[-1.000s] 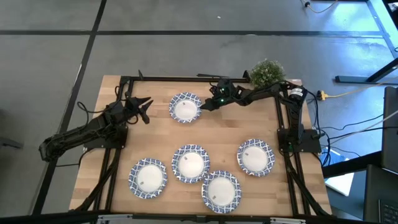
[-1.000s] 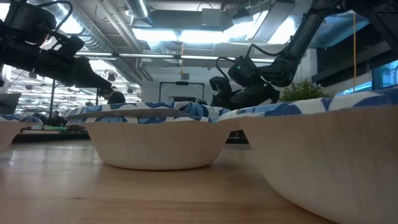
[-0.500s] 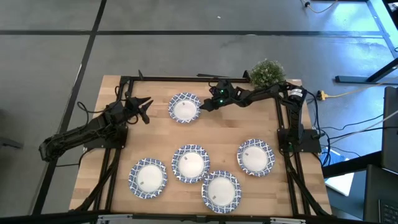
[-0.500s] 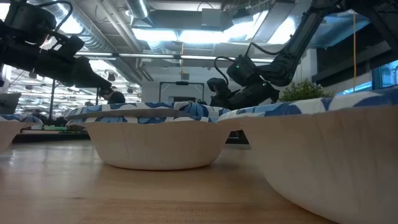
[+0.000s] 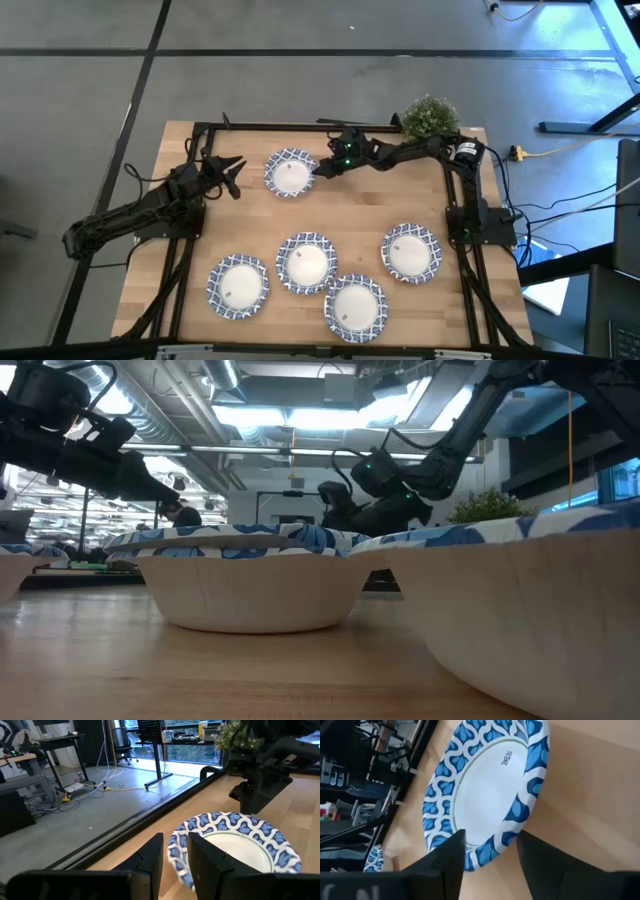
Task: Nest bowls inside each other
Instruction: Stack the bowl on top of the other blue bowls
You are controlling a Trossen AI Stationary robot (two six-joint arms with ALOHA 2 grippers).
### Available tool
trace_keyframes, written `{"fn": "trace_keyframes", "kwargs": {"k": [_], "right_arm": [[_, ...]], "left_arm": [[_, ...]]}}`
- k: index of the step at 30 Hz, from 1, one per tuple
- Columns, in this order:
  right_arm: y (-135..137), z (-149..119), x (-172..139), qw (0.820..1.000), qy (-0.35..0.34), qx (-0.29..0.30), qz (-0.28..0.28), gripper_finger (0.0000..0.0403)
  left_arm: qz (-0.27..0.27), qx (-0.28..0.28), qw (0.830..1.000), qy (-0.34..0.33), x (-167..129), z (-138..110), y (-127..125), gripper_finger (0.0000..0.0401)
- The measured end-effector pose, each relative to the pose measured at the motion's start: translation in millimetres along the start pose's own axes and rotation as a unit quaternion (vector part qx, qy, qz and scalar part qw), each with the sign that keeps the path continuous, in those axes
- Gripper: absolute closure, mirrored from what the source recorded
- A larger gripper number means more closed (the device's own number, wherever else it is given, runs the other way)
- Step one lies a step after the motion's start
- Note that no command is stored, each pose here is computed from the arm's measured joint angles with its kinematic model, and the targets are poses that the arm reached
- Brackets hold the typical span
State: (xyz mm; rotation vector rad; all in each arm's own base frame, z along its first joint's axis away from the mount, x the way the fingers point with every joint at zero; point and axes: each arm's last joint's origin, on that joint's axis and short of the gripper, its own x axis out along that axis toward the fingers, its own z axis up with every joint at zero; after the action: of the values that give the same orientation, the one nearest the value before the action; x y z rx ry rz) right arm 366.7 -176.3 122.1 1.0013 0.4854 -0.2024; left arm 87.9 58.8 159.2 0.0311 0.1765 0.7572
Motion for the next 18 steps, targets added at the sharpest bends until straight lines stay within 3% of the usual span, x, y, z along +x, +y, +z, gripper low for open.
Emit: {"fn": "trace_keyframes", "kwargs": {"k": [4, 10, 18], "right_arm": [[4.8, 6.7, 1.1, 1.0, 0.01, -0.014, -0.009, 0.0276], [8.2, 10.2, 1.5, 0.999, 0.012, -0.048, -0.005, 0.0391], [8.5, 9.5, 1.5, 0.999, 0.019, -0.046, 0.001, 0.0387]], "left_arm": [[0.0, 0.0, 1.0, 0.0, 0.0, -0.1, 0.0, 0.0319], [0.0, 0.0, 1.0, 0.0, 0.0, 0.0, 0.0, 0.0319], [0.0, 0.0, 1.0, 0.0, 0.0, -0.1, 0.0, 0.0319]]}}
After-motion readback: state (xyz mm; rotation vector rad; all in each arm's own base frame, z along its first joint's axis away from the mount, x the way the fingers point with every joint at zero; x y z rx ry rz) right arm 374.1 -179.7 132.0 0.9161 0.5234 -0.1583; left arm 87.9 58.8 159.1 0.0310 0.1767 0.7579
